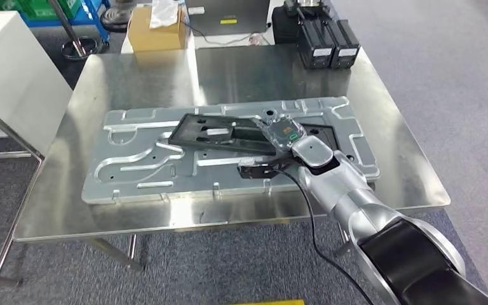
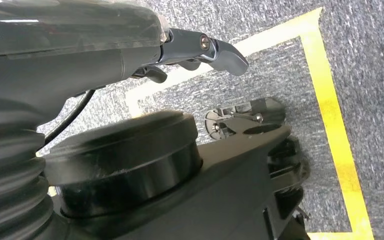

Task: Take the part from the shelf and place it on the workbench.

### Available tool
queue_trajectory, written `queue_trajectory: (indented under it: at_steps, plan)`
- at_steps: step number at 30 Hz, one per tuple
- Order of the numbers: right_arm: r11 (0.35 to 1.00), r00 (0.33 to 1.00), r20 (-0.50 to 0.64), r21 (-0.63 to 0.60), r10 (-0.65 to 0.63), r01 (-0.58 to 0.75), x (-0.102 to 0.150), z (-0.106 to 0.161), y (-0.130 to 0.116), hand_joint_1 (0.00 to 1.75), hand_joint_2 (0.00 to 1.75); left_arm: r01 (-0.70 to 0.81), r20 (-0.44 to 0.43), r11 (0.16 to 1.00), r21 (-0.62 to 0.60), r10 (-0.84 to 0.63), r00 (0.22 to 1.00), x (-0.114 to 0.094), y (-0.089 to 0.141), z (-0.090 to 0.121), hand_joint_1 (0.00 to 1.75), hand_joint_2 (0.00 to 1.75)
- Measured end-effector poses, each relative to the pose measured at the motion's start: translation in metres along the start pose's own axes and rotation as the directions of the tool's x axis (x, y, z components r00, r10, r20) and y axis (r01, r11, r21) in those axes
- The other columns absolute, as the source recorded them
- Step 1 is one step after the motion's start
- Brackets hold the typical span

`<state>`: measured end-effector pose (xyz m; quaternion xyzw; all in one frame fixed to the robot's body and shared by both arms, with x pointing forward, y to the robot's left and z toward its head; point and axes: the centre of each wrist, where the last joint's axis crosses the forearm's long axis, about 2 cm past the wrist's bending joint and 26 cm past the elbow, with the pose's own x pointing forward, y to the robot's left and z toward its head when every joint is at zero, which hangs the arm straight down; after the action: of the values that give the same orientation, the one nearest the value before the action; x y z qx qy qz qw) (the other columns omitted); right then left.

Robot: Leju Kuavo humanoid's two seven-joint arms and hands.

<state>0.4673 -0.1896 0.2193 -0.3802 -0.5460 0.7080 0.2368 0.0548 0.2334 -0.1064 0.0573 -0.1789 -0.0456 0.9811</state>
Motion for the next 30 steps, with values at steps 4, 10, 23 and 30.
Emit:
queue_trajectory:
  at_steps: [4, 10, 23, 30]
  plan:
    - [1.0, 1.0, 0.009, 0.001, -0.006, 0.006, 0.005, -0.001, 0.001, 0.0, 0.0, -0.003, -0.007, 1.0, 0.001, 0.003, 1.0, 0.0, 0.0, 0.0, 0.0, 0.44]
    - [1.0, 1.0, 0.005, -0.012, -0.028, 0.028, 0.006, -0.003, -0.002, 0.0, 0.0, -0.013, -0.025, 1.0, 0.019, 0.013, 1.0, 0.0, 0.001, 0.0, 0.0, 0.0]
    - [0.843, 0.895, -0.08, -0.382, -0.438, 0.378, -0.042, -0.001, -0.048, 0.0, 0.0, -0.022, 0.033, 0.998, 0.059, 0.02, 0.999, 0.003, -0.002, 0.0, 0.0, 0.0]
    - [0.415, 0.695, 0.088, -0.746, -0.713, 0.521, -0.101, 0.018, -0.112, 0.0, 0.0, -0.018, 0.051, 0.998, 0.054, 0.015, 0.999, 0.013, -0.004, -0.001, 0.0, 0.0]
